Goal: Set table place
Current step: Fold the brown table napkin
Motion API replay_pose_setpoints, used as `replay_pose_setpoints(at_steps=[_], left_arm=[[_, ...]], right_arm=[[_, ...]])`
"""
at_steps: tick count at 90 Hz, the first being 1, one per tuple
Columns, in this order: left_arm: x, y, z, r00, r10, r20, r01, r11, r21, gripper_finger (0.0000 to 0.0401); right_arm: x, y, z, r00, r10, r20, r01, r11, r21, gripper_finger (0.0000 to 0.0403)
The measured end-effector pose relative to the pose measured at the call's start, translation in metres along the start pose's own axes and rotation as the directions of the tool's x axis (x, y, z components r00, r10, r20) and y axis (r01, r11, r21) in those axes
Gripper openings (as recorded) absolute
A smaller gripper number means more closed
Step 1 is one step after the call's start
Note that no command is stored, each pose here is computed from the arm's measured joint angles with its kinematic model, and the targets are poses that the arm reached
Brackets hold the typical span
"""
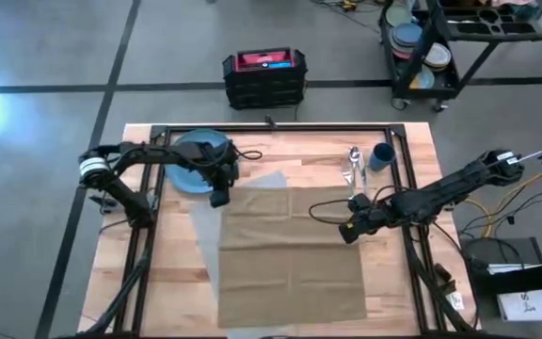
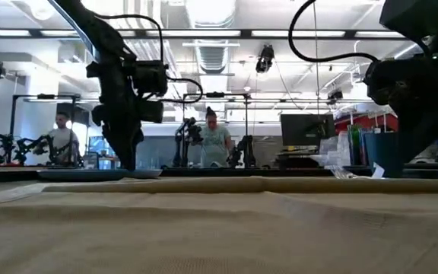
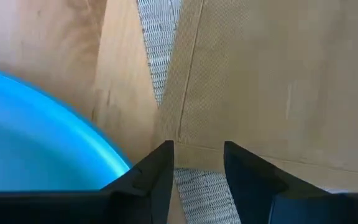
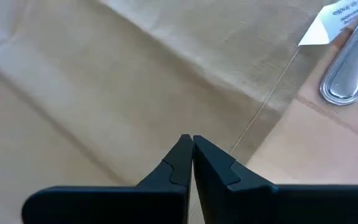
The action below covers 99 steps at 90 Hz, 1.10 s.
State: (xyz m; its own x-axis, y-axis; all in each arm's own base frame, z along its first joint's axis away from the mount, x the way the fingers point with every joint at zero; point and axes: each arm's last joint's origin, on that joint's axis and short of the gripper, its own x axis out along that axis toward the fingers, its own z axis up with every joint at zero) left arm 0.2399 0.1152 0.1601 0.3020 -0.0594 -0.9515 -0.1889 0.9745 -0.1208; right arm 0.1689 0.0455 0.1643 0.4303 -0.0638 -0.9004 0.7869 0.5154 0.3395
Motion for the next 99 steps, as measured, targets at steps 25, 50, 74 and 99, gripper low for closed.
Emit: replay_pose_setpoints(at_steps=[25, 50, 74, 99], left_arm=[[0.015, 0.002, -0.003, 0.998, -0.013, -0.057, 0.012, 1.000, -0.013, 0.0146], [0.017, 0.004, -0.001, 0.998, 0.024, -0.050, -0.025, 0.999, -0.024, 0.0064], [0.018, 0.005, -0.001, 0.998, 0.034, -0.046, -0.037, 0.997, -0.060, 0.0002], [0.018, 0.005, -0.001, 0.999, 0.031, -0.045, -0.034, 0.997, -0.068, 0.0000]], right_arm=[[0.002, -0.004, 0.003, 1.000, -0.022, 0.011, 0.022, 1.000, 0.006, 0.0000], [0.005, -0.011, 0.022, 0.996, -0.062, 0.061, 0.062, 0.998, 0.004, 0.0000], [0.007, -0.036, 0.063, 0.996, -0.078, 0.044, 0.077, 0.997, 0.022, 0.0000], [0.004, -0.070, 0.100, 1.000, 0.011, 0.016, -0.011, 1.000, -0.011, 0.0030]])
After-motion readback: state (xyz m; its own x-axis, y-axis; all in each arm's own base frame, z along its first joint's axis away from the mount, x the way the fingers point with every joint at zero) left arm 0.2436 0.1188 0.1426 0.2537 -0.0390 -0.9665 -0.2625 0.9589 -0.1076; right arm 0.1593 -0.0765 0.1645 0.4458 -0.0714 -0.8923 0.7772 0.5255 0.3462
